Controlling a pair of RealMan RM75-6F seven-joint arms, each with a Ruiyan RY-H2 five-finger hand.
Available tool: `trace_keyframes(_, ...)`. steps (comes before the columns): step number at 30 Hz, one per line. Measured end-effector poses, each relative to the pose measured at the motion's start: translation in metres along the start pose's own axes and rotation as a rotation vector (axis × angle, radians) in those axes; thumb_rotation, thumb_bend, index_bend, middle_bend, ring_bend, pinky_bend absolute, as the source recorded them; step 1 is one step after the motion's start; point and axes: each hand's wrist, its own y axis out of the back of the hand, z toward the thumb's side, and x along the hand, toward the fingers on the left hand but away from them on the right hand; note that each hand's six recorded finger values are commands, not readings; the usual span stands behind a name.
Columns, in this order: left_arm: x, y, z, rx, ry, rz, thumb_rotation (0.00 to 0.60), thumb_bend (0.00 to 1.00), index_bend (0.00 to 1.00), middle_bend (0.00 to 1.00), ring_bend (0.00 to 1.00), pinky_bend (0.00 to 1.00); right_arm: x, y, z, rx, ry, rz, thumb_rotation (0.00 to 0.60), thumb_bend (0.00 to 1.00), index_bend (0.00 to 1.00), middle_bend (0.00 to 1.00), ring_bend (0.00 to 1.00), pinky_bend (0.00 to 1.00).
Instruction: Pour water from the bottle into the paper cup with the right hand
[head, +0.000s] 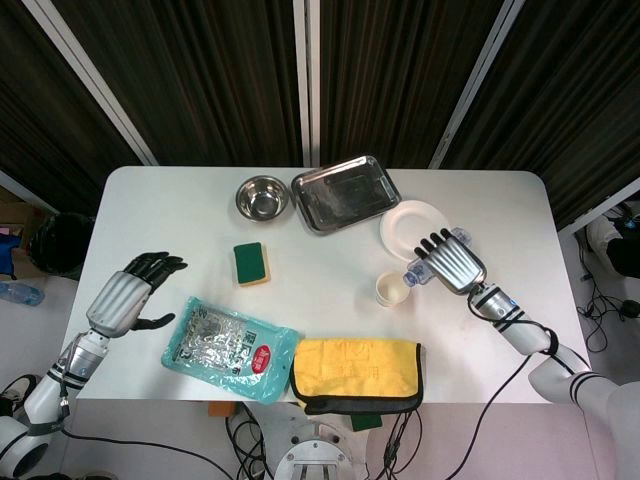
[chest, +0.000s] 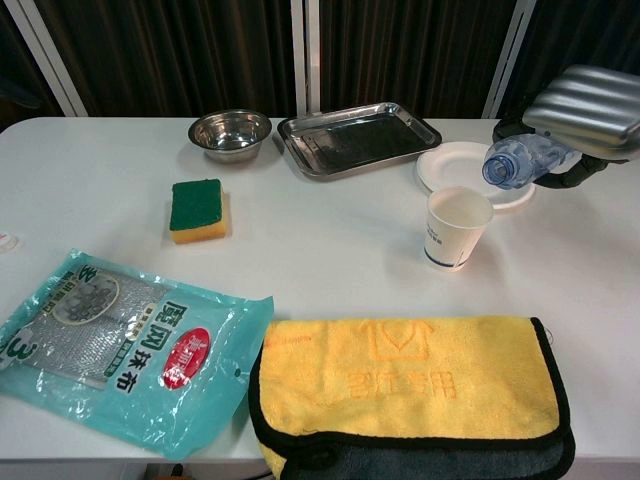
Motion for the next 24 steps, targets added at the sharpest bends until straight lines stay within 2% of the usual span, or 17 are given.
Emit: trace_keyframes(24,-0.002,0.001,-0.005,-0.004,0.007,0.001,0.593,0.13,0.19,0.17,0.12,0.17,-0.015,0.006,0.006,0.060,0.013,0.016,0.600,0.58,0.76,0.55,0.41,0.46)
